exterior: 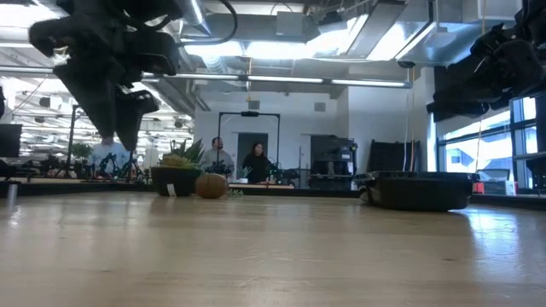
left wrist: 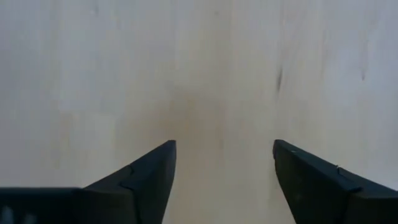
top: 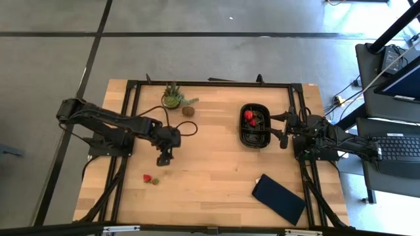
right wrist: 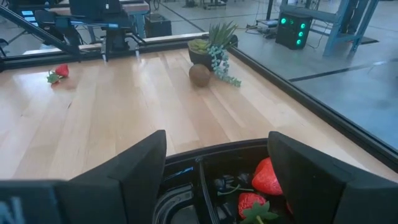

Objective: Pick and placing Produce into tupperware
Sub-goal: Put the red strawberry into the black bin

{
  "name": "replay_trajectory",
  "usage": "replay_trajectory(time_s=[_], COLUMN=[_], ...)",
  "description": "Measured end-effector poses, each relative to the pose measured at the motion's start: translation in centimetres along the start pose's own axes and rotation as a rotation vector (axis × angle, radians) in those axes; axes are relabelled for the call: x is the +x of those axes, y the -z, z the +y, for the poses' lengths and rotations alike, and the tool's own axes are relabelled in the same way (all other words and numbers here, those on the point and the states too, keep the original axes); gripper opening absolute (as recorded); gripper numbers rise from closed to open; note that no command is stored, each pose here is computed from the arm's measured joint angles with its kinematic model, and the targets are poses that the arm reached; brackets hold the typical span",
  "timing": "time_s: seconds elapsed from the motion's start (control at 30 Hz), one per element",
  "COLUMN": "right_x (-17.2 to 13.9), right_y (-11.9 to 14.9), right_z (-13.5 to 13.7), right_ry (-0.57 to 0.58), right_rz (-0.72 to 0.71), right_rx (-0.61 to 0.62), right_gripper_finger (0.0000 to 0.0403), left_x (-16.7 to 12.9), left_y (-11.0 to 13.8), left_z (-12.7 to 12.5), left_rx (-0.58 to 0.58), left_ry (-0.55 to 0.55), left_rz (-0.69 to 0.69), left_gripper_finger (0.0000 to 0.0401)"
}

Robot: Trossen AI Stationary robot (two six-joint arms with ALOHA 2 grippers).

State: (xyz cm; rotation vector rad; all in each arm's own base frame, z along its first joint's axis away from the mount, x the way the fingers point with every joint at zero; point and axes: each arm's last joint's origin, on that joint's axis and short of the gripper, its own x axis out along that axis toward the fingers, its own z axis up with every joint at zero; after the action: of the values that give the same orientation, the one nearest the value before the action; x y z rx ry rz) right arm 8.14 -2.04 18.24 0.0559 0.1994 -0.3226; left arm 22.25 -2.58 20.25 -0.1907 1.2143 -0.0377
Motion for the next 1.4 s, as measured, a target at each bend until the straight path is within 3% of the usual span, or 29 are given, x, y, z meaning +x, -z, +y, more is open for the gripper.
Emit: replay_trajectory(time_s=[0.13, 0.47, 0.7, 0.87, 1.1, 1.27, 1.4], right_x=[0.0, 0.0, 0.0, 0.0, 0.0, 0.0, 0.0], right_y=[0.0, 0.0, 0.0, 0.0, 0.0, 0.0, 0.0], right_z=[0.0, 0.0, 0.0, 0.0, 0.0, 0.0, 0.0], right_ry=[0.001, 0.002, 0.002, 0.001, 0.001, 0.001, 0.001], right_rz=[0.000, 0.001, 0.002, 0.001, 0.002, 0.001, 0.001], right_rx=[0.000, 0.001, 0.001, 0.001, 0.025, 0.028, 0.027], right_gripper_finger=[0.0282, 0.0282, 0.0282, 0.0282, 0.0282, 0.0282, 0.0282], left_x=[0.1, 0.2, 0.1, 0.1, 0.1, 1.2, 2.3], left_y=[0.3, 1.9, 3.5, 4.3, 5.3, 6.4, 6.9], left_z=[-1.7, -5.3, -7.9, -9.1, -10.2, -10.2, -10.3], left_rx=[-0.025, -0.176, -0.215, -0.258, -0.233, -0.313, -0.302], left_ry=[0.059, 0.091, 0.122, 0.088, 0.050, 0.014, -0.011], left_rz=[0.011, 0.060, 0.106, 0.086, 0.043, 0.064, 0.083], left_gripper_finger=[0.0264, 0.0262, 0.0256, 0.0254, 0.0254, 0.0254, 0.0254])
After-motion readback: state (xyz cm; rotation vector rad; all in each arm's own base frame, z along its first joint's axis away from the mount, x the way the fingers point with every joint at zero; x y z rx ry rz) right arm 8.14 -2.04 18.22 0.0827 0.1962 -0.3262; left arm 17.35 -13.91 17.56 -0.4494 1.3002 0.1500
